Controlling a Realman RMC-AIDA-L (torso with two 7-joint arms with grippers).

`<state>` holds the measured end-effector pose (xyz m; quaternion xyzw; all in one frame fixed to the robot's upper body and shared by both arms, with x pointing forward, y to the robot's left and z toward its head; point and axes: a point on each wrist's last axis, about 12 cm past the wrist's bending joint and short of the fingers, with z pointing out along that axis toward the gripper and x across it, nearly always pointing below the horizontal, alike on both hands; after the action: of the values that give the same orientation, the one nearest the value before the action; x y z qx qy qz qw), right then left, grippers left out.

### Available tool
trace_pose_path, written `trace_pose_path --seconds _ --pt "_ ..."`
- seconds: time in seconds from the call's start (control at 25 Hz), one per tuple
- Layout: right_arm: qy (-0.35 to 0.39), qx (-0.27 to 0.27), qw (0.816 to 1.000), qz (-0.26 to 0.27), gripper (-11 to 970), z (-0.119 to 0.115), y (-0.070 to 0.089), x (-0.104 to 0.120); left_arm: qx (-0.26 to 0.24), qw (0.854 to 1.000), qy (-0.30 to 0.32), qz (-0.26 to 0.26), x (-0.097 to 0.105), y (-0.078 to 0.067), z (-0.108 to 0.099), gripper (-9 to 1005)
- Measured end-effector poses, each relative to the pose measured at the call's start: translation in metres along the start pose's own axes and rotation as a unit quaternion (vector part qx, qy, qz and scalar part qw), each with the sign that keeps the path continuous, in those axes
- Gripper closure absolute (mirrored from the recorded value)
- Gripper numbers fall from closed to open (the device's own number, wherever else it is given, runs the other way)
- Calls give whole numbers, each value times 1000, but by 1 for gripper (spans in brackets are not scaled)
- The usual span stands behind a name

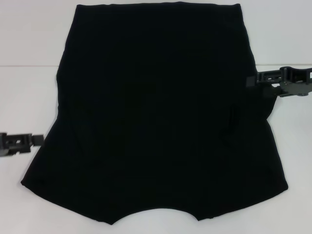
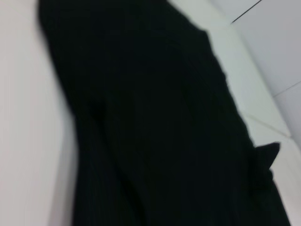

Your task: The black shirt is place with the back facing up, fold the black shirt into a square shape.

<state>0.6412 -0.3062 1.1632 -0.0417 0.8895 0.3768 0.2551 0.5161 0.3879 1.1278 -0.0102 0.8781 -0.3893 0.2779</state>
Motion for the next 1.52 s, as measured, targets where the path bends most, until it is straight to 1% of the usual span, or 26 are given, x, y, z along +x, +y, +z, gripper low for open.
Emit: trace_pose_path --seconds 0.12,0.28,0.48,0.88,1.12,1.52 --pt "0 1 1000 6 157 0 -1 1 -18 999 19 -24 7 5 -7 336" --pt "-4 6 1000 11 99 -1 -5 3 -52 997 39 -51 13 14 -9 336" --pt "-6 10 1000 15 106 -2 -10 7 -78 993 43 -73 16 21 -5 336" --pt "-6 12 1000 20 107 -3 -14 10 -93 989 55 -97 22 30 6 337" --pt "-6 12 1000 20 107 -3 -14 11 -95 989 54 -100 24 31 8 338" --pt "-6 15 1000 25 107 -5 -18 15 -100 989 58 -96 23 32 19 339"
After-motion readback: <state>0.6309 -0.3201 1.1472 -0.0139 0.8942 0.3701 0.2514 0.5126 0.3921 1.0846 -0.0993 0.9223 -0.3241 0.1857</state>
